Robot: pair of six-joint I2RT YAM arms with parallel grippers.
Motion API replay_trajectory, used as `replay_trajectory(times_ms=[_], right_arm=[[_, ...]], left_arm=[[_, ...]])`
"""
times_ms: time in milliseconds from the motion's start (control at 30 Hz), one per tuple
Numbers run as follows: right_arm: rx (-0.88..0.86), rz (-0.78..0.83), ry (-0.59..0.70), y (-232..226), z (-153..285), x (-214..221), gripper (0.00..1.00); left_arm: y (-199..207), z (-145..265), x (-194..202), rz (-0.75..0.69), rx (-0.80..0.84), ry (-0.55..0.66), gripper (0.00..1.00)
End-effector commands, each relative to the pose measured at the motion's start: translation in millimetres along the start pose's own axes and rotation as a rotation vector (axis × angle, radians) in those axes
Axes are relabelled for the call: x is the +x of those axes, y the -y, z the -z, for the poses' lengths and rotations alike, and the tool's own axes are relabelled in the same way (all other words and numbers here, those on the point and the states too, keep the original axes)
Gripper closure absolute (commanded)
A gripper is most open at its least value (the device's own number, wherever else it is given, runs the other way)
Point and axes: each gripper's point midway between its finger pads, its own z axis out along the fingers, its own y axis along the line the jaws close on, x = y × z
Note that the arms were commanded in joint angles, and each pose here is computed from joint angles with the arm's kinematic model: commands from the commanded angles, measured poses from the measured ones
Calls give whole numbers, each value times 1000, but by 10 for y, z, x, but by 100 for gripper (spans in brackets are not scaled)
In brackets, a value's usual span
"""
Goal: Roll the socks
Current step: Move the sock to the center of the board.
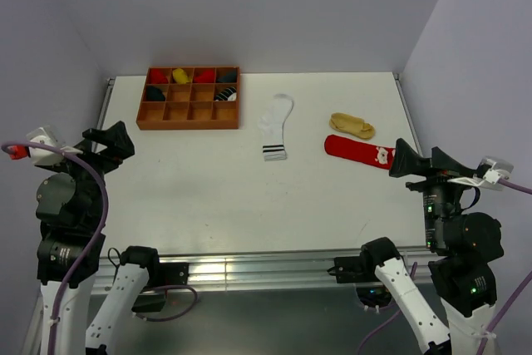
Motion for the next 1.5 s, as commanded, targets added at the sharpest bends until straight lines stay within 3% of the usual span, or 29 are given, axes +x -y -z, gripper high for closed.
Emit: replay_trajectory(times_ms=[0,300,567,600,800,900,1000,1200,1467], right_arm=[[-15,-16,19,-52,-24,-79,0],[-97,-59,-126,-299,-213,316,0],[-180,-65,-474,-710,-729,1268,0],[-203,-71,-470,-787,-827,1304,0],[-239,69,-648,-1004,-1372,2204,20],[-302,141,-704,-1140,-1498,2456,27],[-324,186,-794,-1170,-1620,2977,37],[-392,304,-934,-1329,-1689,3792,44],[-388,396,-1034,-1457,-1661,4496,48]], left_arm=[[62,-40,75,7,32,-20,0],[84,-219,508,-29,48,-154,1],[22,-365,1095,-16,49,-291,0],[20,-374,1148,-18,52,-305,1],[-143,-396,1328,-60,8,-317,1],[-227,-387,1388,-61,-11,-299,0],[-237,-377,1465,-56,2,-303,1],[-224,-385,1523,-72,16,-324,1],[-252,-392,1527,-84,6,-319,1]])
